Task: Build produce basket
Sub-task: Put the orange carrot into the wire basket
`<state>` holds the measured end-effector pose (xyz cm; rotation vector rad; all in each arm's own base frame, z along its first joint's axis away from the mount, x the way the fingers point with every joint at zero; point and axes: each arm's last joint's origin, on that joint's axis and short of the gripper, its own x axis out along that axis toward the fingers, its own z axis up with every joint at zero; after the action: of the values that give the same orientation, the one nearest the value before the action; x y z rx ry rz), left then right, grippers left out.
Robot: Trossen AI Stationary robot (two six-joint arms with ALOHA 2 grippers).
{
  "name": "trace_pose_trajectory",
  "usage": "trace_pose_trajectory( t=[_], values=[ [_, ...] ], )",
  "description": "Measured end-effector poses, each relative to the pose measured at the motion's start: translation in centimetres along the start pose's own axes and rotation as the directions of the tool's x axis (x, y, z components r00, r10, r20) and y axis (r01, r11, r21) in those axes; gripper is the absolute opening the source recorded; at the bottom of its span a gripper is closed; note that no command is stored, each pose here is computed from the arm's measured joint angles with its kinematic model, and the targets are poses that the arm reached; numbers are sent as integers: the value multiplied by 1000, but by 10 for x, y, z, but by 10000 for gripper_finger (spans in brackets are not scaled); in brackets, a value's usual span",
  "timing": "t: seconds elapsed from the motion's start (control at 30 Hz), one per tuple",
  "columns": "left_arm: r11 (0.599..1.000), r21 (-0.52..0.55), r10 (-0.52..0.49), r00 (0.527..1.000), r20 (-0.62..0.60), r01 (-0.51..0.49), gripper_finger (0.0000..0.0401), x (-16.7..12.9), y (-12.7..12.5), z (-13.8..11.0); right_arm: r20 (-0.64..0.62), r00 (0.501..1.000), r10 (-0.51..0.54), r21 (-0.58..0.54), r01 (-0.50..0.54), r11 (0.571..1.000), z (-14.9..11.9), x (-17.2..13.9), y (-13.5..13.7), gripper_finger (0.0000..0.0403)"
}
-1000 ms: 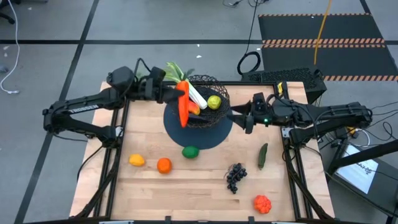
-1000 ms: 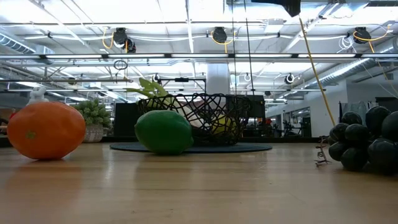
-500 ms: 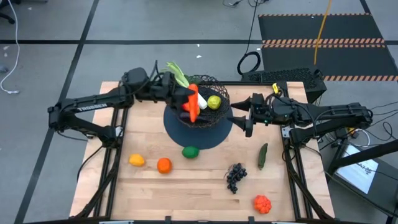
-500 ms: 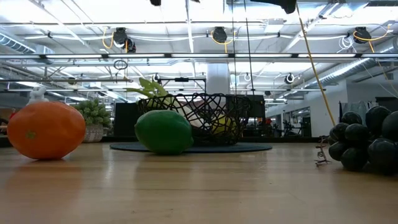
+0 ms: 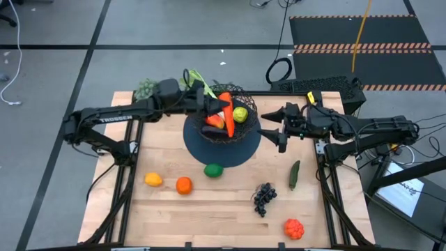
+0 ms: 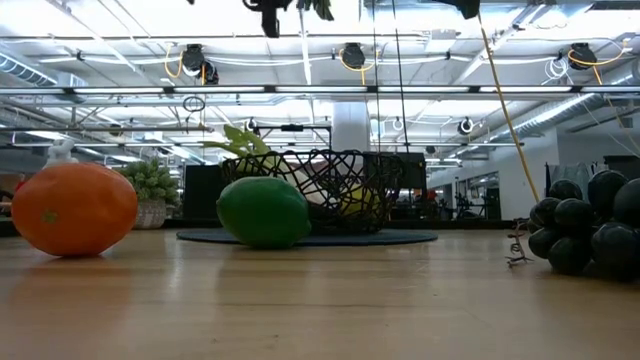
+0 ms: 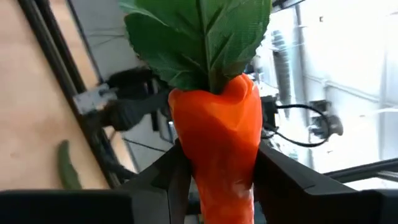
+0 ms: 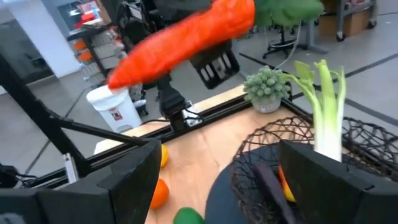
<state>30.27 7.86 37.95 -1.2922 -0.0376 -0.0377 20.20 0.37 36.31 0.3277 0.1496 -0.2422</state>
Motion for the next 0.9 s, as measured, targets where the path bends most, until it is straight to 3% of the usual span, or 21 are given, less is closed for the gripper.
trace_pose_trajectory(
  t=[0.23,0.4,0.67,0.8,0.9],
  values=[
    [979,206,-8,1000,13,5,152,9,8,32,36,992,-121,3,121,993,2,0,-8,313],
    [963,268,22,1000,-15,-17,152,8,27,65,72,975,-211,88,205,975,5,0,-14,313],
    [920,390,68,994,-88,-28,152,17,65,106,86,968,-235,226,211,951,7,1,-19,313],
    [857,512,114,990,-77,-59,152,22,89,116,88,967,-240,290,206,935,8,1,-19,313],
    [727,679,164,986,-28,-102,152,27,105,120,96,960,-262,325,218,920,8,1,-20,313]
  ],
)
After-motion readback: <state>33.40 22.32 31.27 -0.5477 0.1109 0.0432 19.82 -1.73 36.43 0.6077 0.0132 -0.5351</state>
